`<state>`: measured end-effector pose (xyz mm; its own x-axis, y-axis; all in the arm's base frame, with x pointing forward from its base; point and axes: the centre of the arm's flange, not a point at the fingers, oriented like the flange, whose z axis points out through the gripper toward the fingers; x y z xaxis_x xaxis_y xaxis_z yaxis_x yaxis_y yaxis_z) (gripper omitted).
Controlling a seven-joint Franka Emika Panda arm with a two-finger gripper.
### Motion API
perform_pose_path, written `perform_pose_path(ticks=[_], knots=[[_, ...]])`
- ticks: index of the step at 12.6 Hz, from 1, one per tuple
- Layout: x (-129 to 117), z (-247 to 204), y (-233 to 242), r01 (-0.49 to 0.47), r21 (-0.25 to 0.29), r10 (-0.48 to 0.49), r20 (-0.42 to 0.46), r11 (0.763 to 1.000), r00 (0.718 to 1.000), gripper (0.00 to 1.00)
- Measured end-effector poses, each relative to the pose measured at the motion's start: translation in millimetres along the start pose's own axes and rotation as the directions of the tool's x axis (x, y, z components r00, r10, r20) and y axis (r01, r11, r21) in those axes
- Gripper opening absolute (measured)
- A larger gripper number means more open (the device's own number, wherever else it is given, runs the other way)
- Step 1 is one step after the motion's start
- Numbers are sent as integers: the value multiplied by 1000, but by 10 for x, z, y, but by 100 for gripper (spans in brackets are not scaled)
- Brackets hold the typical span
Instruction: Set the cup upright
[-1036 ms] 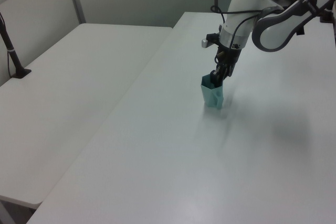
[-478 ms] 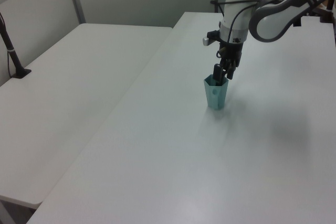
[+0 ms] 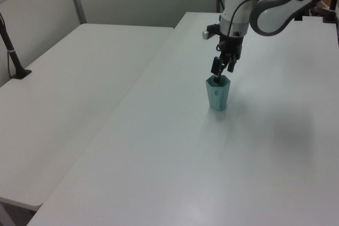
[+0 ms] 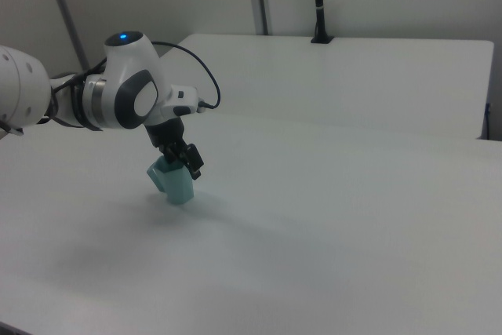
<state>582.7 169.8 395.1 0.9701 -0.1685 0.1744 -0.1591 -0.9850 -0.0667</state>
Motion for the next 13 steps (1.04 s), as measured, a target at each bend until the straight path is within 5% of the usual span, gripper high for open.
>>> perform_pose_path(ticks=[9,11,13], knots=[[299,-1246,514,34,-21,-34,10,999,999,100],[322,-1589,909,94,-35,-94,6,995,996,100],[241,-1976,1337,232,-41,-227,94,972,969,100]])
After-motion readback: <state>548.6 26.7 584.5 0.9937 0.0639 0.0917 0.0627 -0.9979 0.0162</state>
